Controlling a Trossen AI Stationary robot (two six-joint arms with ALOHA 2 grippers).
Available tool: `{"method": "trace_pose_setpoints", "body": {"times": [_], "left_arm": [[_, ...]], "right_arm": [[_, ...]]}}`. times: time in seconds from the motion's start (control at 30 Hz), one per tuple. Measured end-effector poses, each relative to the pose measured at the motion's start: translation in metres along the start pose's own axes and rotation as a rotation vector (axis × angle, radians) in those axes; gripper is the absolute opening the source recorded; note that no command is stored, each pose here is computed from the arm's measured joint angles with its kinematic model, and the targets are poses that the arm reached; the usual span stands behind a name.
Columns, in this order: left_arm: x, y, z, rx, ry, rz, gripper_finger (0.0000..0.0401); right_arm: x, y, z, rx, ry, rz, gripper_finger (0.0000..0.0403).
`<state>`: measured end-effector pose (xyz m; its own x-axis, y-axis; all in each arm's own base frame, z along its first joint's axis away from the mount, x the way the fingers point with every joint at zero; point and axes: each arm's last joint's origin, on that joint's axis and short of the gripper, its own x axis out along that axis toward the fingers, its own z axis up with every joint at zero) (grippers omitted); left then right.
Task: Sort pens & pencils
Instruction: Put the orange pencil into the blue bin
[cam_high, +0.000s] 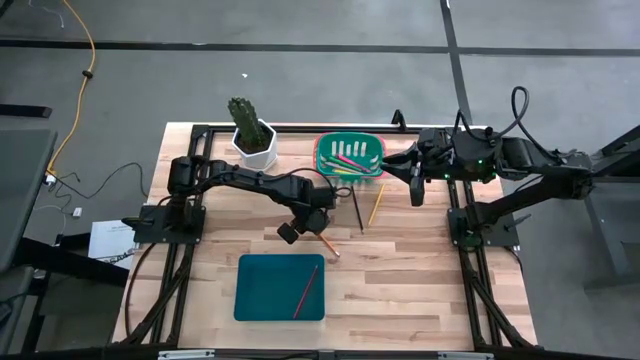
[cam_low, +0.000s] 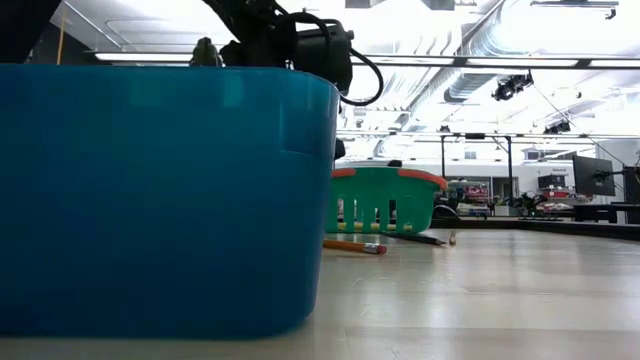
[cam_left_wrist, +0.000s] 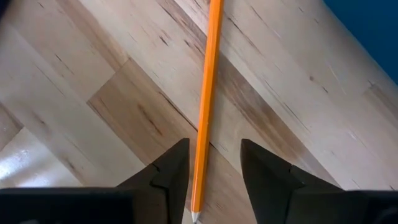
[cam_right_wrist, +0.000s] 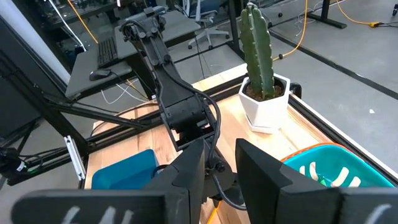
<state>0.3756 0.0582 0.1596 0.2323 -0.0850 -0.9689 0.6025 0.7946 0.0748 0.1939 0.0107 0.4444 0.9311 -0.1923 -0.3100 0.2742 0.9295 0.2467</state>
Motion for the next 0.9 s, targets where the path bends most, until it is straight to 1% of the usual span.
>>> {"method": "trace_pose_setpoints", "body": {"times": [0.23,0.33,0.57,0.77,0.9], "left_arm": [[0.000,0.000,-0.001,0.003,0.005,-0.002,0.0109],[0.000,0.000,-0.001,0.012,0.006,-0.002,0.0105],[0.015,-0.001,-0.004,0.008,0.049,-0.046,0.0105],[0.016,0.002,-0.003,0.015,0.077,0.005,0.0104],[0.009,0.009,0.004,0.025,0.065,0.028,0.0104]], "right_arm": [[0.000,0.000,0.000,0.000,0.000,0.000,0.0083],[0.000,0.000,0.000,0.000,0.000,0.000,0.0083],[0.000,0.000,0.000,0.000,0.000,0.000,0.0083],[0.000,0.000,0.000,0.000,0.000,0.000,0.0083],[0.000,0.000,0.000,0.000,0.000,0.000,0.0083]]}}
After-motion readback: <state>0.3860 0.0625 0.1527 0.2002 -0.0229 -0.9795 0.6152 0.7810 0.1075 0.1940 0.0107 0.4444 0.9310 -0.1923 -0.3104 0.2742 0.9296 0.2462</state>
